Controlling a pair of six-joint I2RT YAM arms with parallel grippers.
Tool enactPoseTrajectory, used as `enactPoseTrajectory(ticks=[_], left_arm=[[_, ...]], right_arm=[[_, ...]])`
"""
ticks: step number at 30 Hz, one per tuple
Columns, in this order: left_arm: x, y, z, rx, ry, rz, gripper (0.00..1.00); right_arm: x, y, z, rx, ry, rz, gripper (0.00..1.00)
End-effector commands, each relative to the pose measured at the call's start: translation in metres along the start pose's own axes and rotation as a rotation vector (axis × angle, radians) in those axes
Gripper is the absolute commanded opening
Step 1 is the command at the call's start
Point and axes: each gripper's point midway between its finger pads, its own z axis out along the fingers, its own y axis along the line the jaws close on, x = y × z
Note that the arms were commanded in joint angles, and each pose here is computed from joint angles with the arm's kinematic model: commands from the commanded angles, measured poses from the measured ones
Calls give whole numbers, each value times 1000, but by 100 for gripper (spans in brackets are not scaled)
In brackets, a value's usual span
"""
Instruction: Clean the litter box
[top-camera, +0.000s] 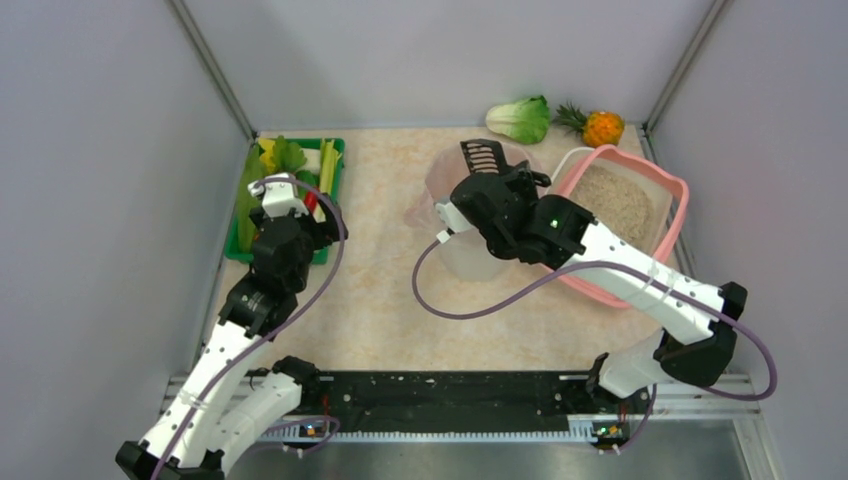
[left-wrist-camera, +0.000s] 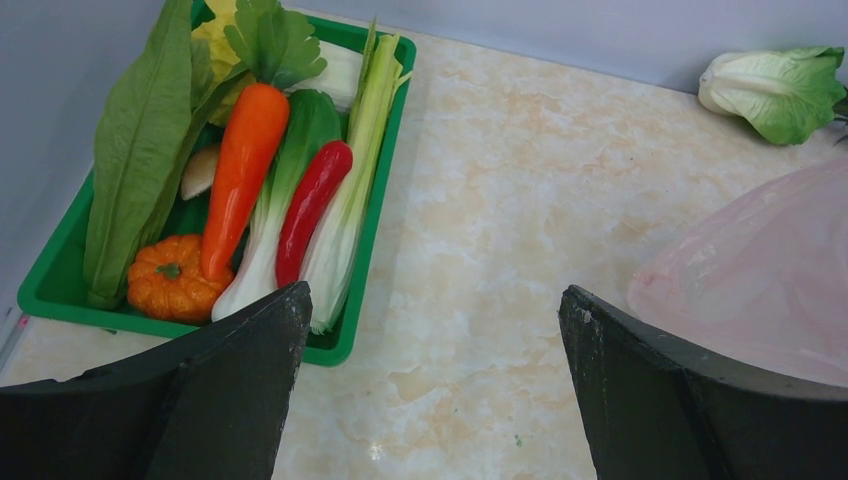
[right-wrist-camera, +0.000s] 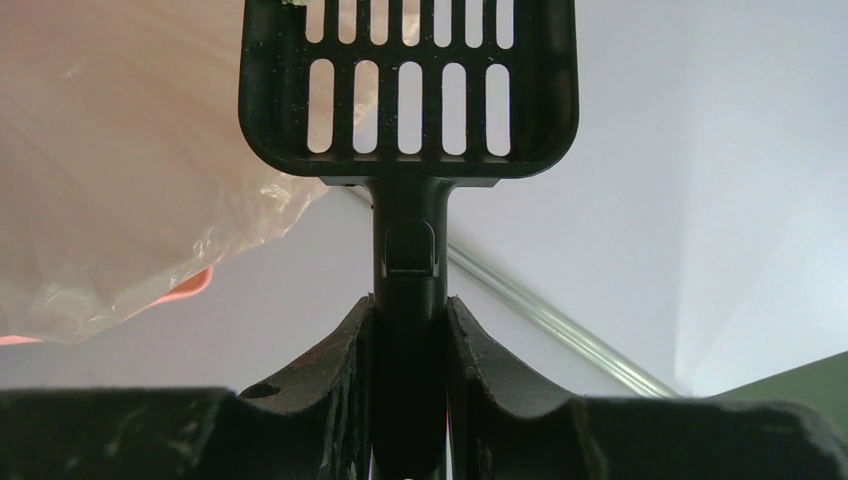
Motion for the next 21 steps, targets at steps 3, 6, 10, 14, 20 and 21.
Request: enactPoseTrajectory(ticks=[3, 6, 10, 14, 20, 21], left_arm=[[-12, 0, -5, 4, -38, -30, 99], [-12, -2, -5, 14, -39, -29, 99], [-14, 2, -8, 1, -47, -30, 99], [-14, -1, -7, 13, -40, -25, 99], [-15, -1, -9, 20, -48, -35, 99], [-15, 0, -9, 14, -45, -32, 99]], right_arm=[[23, -29, -10, 104, 19, 93, 0], [16, -7, -3, 35, 14, 18, 0], [19, -17, -6, 83, 16, 27, 0], [20, -6, -2, 39, 17, -29, 0], [17, -6, -1, 37, -10, -12, 0], [28, -11, -3, 57, 11, 17, 0]])
